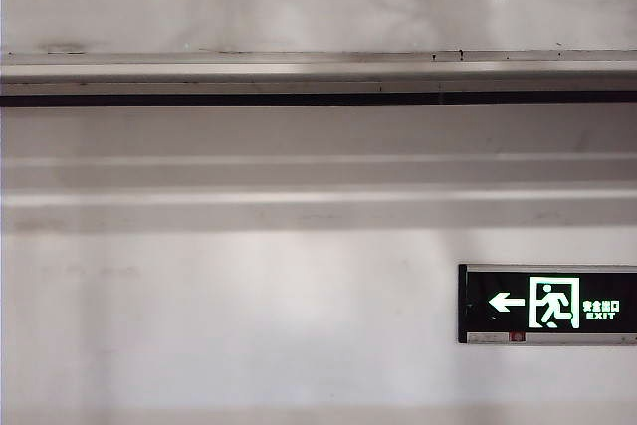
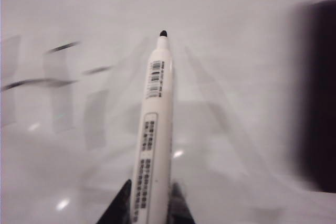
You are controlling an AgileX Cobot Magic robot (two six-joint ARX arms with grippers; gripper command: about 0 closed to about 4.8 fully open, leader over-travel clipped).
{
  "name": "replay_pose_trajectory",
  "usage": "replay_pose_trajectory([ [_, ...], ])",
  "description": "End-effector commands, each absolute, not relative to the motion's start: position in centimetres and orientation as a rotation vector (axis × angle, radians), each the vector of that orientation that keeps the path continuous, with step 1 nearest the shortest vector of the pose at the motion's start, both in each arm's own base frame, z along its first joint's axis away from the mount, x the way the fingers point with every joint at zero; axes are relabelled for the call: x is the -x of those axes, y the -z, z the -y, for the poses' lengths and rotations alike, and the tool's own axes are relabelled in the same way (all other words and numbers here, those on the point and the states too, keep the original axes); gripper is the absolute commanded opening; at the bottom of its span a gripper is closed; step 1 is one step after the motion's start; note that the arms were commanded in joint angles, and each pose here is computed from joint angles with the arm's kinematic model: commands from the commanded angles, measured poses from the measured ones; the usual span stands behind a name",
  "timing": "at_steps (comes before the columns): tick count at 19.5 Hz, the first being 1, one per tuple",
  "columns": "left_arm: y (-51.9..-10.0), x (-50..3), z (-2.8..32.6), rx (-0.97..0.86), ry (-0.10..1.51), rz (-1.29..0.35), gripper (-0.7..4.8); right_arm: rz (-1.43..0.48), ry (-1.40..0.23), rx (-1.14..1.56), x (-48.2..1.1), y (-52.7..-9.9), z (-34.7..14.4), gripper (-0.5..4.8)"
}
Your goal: Take a marker from the whiteboard tray, write "Hi!" on the whiteboard, and then put the marker back vertically into the whiteboard tray.
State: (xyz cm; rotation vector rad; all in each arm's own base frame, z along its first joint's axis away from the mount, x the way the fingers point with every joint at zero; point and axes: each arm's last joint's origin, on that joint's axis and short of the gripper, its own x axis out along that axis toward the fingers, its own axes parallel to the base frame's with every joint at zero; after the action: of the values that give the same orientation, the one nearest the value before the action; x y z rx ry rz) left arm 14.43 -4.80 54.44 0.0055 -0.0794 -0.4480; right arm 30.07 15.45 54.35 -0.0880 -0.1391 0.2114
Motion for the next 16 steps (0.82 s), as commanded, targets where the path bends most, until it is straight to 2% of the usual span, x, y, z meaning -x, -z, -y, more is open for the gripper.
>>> replay_pose_trajectory([
  [1, -54.7, -14.0, 4.7, -0.013, 0.470, 0.098, -0.05, 0.173, -0.215, 0.074, -30.0, -54.7, -15.4, -0.05],
  [10, -54.6, -13.9, 4.7, -0.005, 0.476, 0.090, -0.06, 0.159, -0.193, 0.073, -31.2, -53.9, -16.0, -0.05],
  [16, -54.6, -13.9, 4.7, -0.003, 0.479, 0.090, -0.06, 0.061, -0.200, 0.114, -31.8, -52.6, -16.3, -0.05],
])
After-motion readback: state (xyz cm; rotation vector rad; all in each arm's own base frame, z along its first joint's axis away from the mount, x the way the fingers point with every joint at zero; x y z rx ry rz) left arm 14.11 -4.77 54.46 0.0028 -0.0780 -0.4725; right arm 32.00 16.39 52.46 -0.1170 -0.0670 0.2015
